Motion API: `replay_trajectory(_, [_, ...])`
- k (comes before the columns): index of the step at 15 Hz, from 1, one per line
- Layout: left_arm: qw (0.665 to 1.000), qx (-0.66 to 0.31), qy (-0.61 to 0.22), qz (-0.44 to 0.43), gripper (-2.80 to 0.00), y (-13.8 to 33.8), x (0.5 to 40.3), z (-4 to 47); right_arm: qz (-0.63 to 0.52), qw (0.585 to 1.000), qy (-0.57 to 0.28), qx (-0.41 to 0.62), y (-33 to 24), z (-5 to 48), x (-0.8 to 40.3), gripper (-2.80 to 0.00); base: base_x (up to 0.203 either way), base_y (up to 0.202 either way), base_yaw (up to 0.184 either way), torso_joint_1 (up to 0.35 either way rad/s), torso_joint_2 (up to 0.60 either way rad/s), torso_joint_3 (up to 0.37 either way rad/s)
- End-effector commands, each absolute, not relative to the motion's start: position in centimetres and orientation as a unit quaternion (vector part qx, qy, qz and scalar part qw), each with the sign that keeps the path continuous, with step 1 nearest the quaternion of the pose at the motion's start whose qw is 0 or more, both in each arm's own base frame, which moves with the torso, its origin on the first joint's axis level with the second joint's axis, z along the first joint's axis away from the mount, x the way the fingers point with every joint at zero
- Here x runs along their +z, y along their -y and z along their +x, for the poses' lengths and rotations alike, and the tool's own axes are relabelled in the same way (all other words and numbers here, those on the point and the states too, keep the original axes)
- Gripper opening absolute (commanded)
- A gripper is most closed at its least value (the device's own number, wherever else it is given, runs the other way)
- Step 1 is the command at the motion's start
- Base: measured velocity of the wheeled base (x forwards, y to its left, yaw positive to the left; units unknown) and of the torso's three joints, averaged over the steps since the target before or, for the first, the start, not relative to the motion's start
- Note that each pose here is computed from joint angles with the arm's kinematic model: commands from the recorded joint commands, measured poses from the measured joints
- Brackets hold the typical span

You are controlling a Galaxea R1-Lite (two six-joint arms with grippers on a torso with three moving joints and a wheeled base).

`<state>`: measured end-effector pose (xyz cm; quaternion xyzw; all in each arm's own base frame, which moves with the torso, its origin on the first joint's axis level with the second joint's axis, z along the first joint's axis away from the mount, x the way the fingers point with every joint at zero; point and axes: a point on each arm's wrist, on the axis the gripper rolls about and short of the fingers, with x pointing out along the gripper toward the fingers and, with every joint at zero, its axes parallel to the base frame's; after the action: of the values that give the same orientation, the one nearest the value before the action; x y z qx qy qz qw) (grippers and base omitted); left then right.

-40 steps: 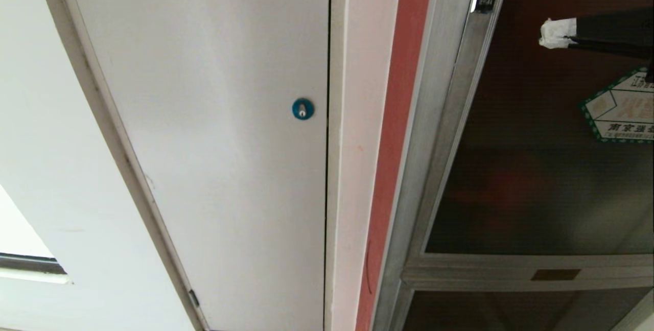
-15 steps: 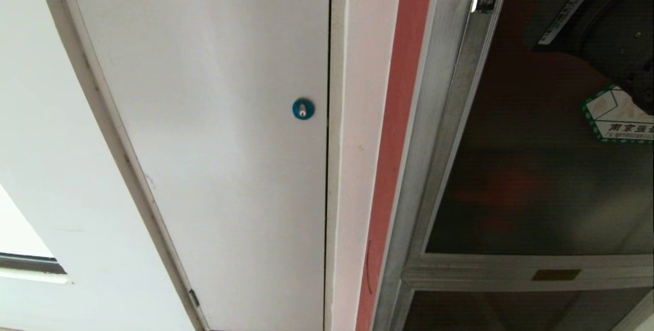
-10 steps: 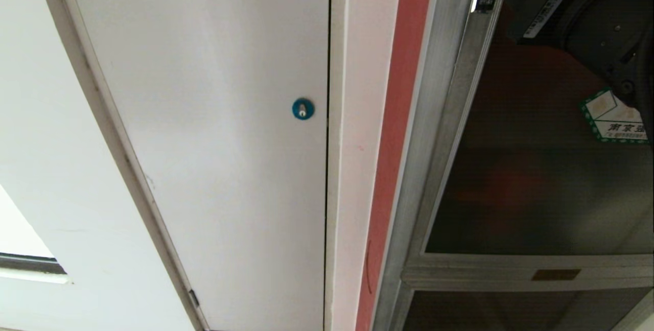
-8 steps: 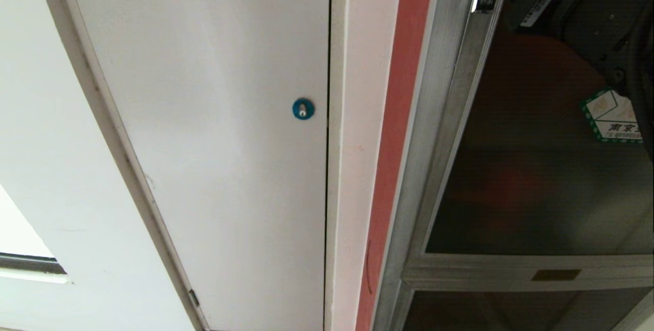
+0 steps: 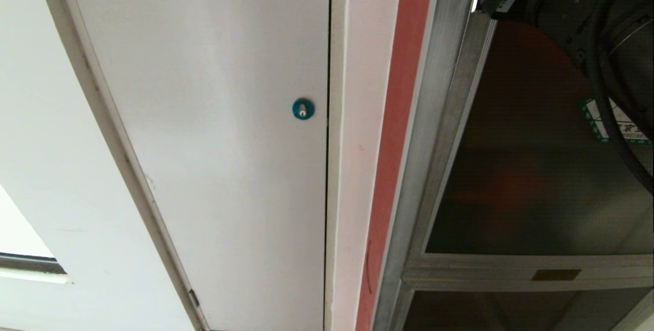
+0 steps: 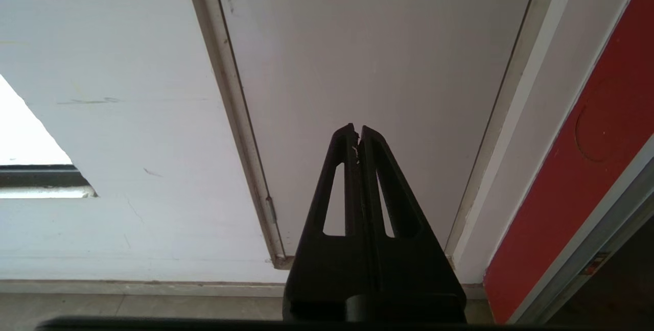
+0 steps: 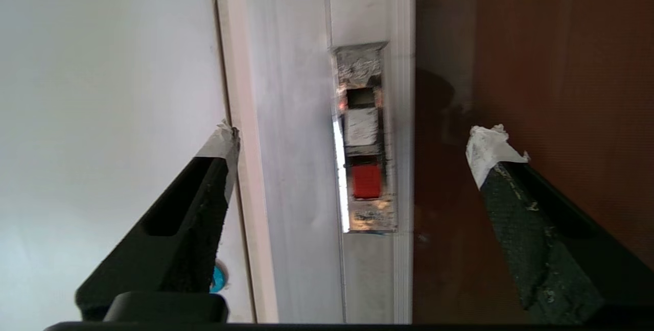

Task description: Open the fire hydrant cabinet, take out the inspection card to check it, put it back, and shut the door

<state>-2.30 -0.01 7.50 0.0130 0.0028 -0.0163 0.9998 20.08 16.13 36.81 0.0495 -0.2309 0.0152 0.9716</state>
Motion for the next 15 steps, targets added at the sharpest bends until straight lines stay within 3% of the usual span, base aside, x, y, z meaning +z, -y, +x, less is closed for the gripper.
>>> replay_trajectory(1, [1.0,-0.016,-0.003,0.013,-2.8,0.0,7.5,-2.3,0.045,0.973,0.228,0.008,-16.2,20.7,36.5,0.0,0.0,0.0,0.0,0.0,0.0,0.0])
replay_trajectory(12, [1.0,-0.016,-0.003,0.013,-2.8,0.0,7.5,-2.3,0.04,0.972,0.231,-0.018,-15.5,22.0,36.2,0.0,0.0,0.0,0.0,0.0,0.0,0.0])
replay_trajectory(13, [1.0,-0.016,-0.003,0.013,-2.8,0.0,7.5,-2.3,0.04,0.972,0.231,-0.018,-15.6,22.1,36.2,-2.8,0.0,0.0,0.0,0.0,0.0,0.0])
replay_trajectory(15, [1.0,-0.016,-0.003,0.013,-2.8,0.0,7.5,-2.3,0.042,0.971,0.234,-0.017,-15.7,22.2,36.4,-2.8,0.0,0.0,0.0,0.0,0.0,0.0])
